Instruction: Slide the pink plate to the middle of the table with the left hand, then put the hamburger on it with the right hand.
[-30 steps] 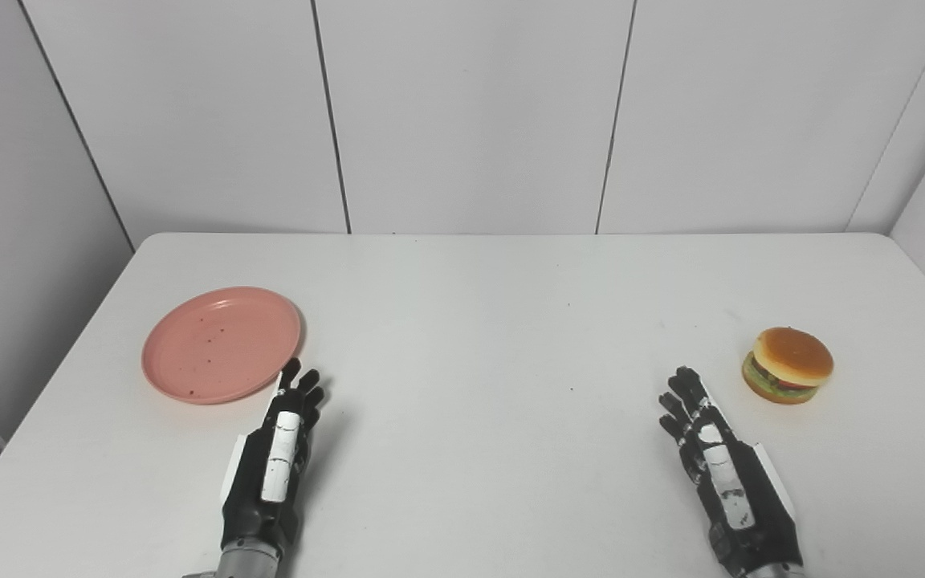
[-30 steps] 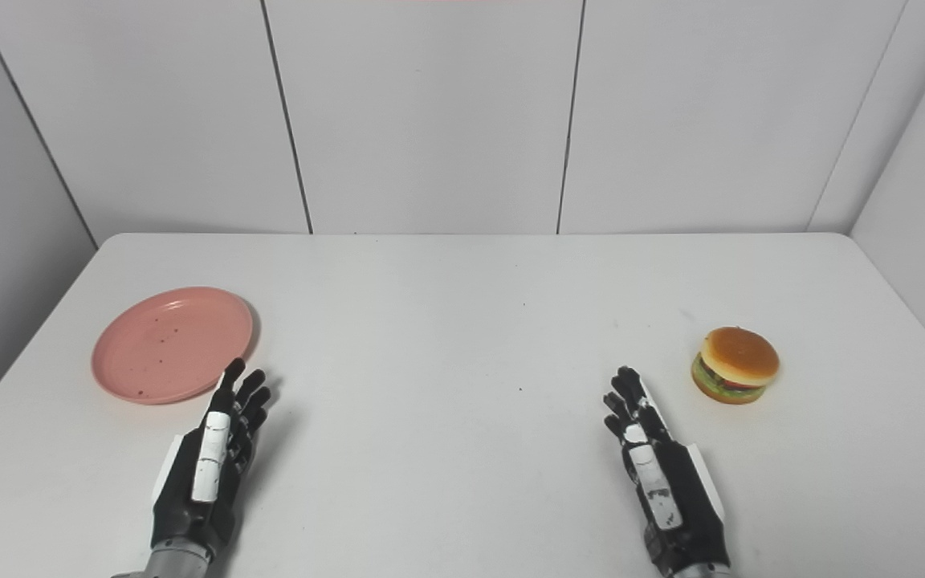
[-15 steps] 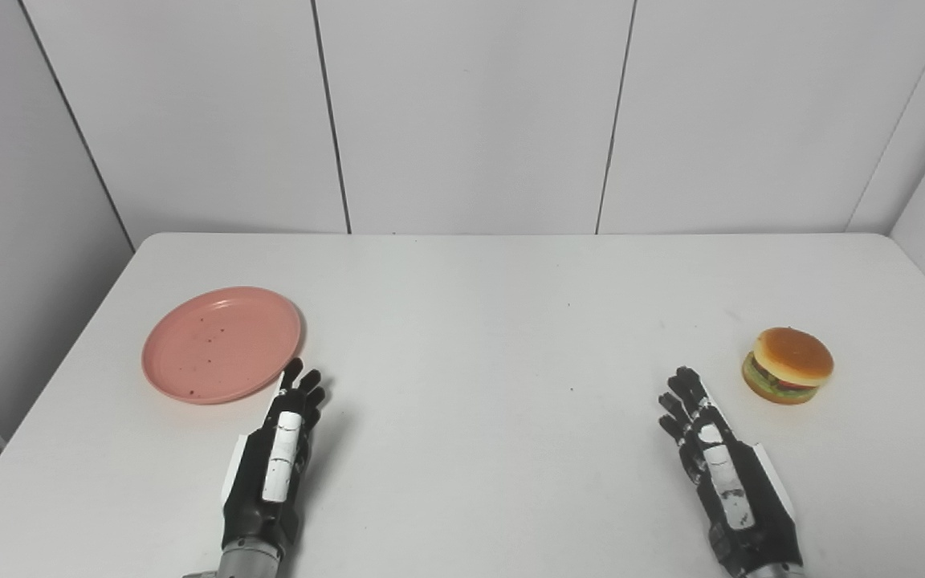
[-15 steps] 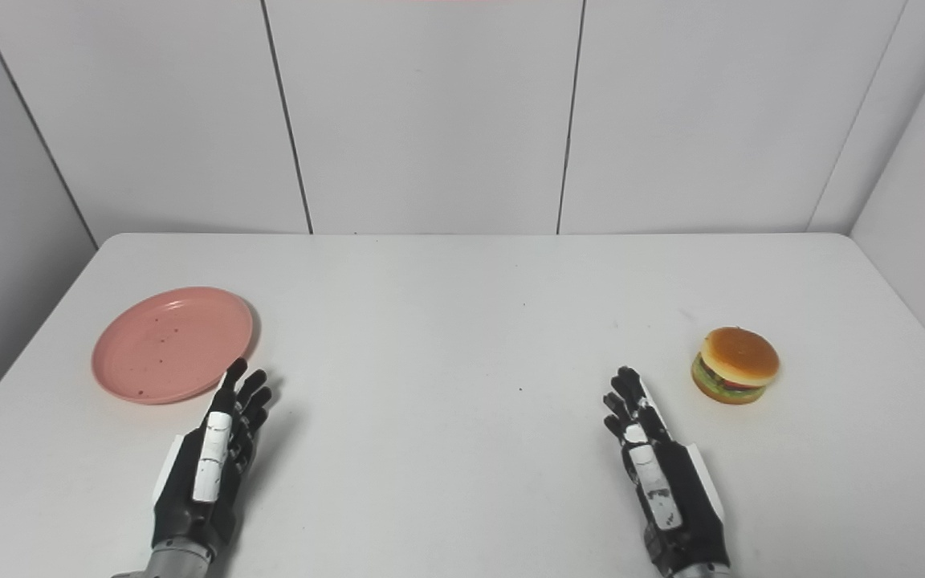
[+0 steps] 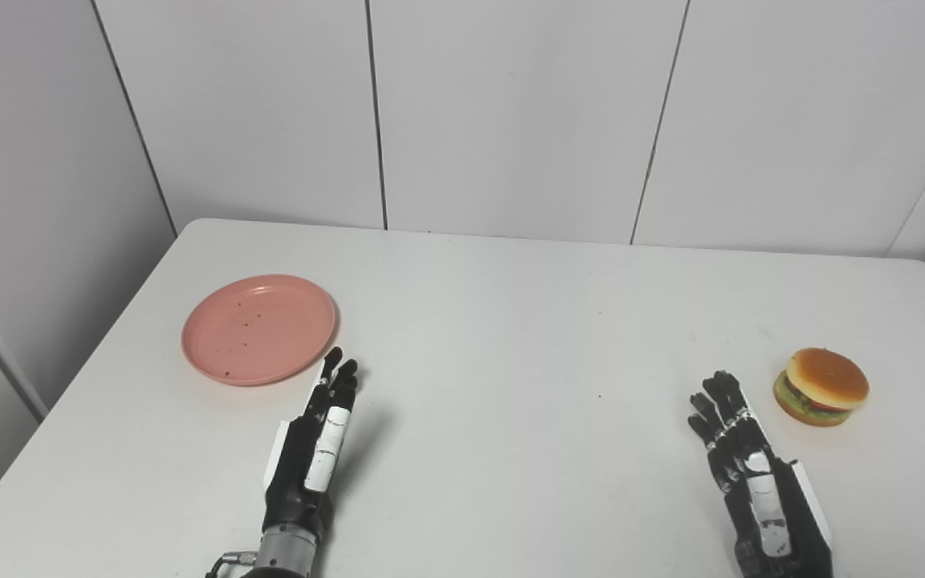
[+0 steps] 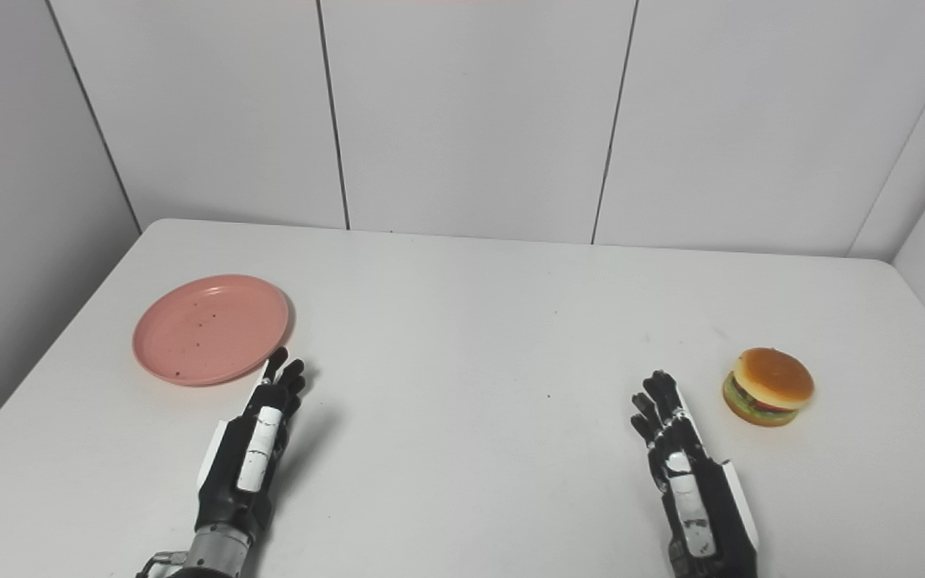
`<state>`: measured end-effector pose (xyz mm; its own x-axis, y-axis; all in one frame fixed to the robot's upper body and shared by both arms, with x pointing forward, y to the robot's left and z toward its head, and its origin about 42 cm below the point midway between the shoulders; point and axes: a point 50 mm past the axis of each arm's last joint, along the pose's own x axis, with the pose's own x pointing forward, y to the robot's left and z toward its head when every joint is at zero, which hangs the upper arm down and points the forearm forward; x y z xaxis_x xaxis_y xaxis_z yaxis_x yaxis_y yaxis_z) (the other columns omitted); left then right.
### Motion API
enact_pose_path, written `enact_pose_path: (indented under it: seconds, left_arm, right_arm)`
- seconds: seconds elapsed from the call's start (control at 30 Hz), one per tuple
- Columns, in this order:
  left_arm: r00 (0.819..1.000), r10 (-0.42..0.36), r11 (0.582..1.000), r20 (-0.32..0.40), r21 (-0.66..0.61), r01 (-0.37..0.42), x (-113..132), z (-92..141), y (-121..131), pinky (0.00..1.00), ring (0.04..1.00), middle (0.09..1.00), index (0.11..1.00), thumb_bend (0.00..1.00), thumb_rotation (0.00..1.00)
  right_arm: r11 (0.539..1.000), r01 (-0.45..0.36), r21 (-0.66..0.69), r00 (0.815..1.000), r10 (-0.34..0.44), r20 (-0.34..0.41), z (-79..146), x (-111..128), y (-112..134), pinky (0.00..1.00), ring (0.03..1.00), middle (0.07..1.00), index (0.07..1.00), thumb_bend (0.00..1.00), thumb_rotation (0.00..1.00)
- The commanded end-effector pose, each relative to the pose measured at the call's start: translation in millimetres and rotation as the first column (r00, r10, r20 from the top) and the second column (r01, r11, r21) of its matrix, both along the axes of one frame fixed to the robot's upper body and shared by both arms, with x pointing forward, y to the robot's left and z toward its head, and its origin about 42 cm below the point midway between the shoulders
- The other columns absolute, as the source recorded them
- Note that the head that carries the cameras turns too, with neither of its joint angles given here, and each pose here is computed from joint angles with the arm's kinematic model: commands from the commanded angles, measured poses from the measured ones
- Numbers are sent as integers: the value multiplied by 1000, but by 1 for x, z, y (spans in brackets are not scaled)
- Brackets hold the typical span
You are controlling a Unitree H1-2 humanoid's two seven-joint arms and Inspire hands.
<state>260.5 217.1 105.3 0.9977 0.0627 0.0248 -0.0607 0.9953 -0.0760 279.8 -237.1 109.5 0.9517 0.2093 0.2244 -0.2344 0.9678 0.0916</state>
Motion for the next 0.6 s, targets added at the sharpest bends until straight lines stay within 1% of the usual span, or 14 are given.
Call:
enact_pose_path:
  seconds: [0.0,0.3,0.57]
  left_arm:
    - [1000,-25,1000,5,-4,25,6,-2,-14,993,960,955,949,802,883]
    - [999,-34,999,6,15,34,10,-14,-19,1000,967,959,957,761,897]
    - [999,-30,999,10,18,30,12,-22,-22,989,954,955,949,788,897]
  right_arm:
    - [999,34,-25,998,-35,-51,-12,23,-22,963,960,973,963,884,879]
    - [999,30,-20,998,-31,-62,-22,25,-29,976,959,975,964,847,888]
    - [999,27,-21,998,-28,-61,-28,27,-31,986,967,982,972,859,882]
